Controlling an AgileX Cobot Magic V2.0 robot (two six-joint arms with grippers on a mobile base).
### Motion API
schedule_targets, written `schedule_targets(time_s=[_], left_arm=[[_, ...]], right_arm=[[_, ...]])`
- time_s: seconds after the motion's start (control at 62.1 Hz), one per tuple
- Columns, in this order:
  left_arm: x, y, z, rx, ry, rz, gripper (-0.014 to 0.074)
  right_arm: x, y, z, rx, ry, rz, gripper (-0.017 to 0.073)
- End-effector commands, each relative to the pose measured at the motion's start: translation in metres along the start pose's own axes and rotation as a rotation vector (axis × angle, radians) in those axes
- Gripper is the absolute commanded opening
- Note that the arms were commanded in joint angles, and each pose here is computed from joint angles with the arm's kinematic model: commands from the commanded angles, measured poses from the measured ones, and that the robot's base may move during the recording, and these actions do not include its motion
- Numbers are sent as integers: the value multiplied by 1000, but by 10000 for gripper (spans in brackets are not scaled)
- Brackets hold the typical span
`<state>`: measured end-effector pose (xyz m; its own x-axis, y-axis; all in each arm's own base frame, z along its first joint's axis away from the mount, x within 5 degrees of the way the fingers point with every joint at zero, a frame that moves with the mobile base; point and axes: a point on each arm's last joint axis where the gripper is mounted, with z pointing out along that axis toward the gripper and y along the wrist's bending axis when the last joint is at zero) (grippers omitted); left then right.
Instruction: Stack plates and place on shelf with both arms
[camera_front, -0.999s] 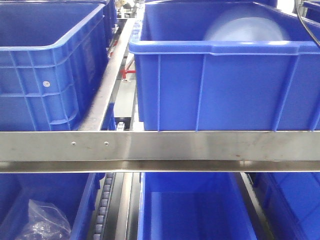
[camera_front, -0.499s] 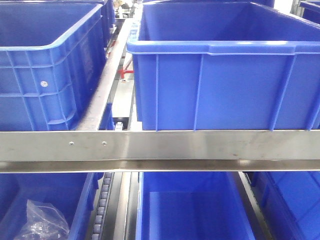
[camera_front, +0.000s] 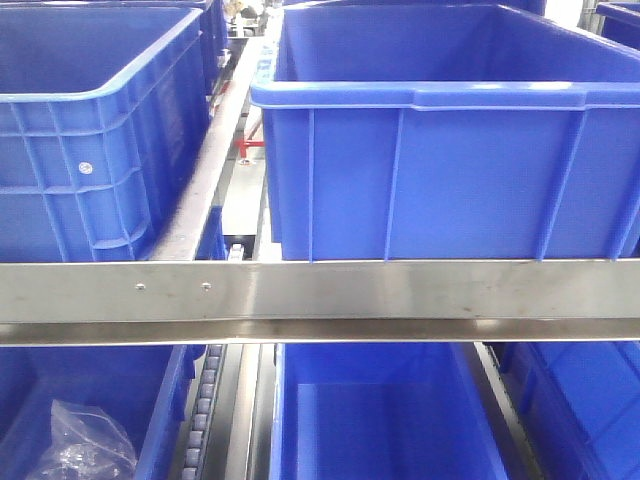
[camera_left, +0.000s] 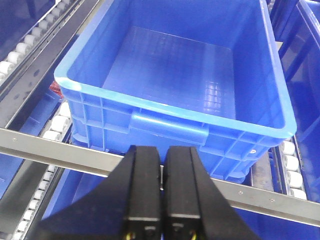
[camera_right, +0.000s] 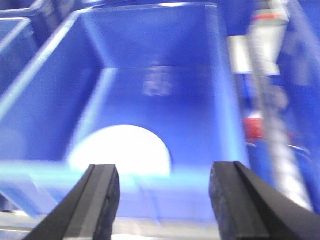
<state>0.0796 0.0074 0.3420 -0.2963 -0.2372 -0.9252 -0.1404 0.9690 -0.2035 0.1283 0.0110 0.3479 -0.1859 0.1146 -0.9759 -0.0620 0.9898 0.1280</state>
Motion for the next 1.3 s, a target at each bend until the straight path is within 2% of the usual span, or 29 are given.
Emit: schedule_targets(time_s=[0.0, 0.097, 0.161, 0.258, 0.354, 0.419, 1.127, 1.288], left_arm=[[-14, -5, -3, 41, -89, 1, 90], [-14, -5, -3, 41, -89, 1, 90], [-14, -5, -3, 41, -89, 1, 90], [-14, -5, -3, 41, -89, 1, 90], [-14, -5, -3, 41, -89, 1, 90], [-14, -5, -3, 41, -89, 1, 90], [-14, -5, -3, 41, -89, 1, 90], [-14, -5, -3, 41, -89, 1, 90]], right_arm=[[-4, -5, -23, 32, -162, 4, 507], [9, -9, -38, 59, -201, 6, 496], [17, -9, -45, 60, -214, 5, 443], [26, -10, -50, 60, -211, 5, 276], [32, -10, -52, 63, -188, 6, 36], [33, -11, -52, 64, -179, 7, 72], [35, -11, -52, 66, -160, 8, 68], [56, -13, -61, 75, -144, 0, 68]])
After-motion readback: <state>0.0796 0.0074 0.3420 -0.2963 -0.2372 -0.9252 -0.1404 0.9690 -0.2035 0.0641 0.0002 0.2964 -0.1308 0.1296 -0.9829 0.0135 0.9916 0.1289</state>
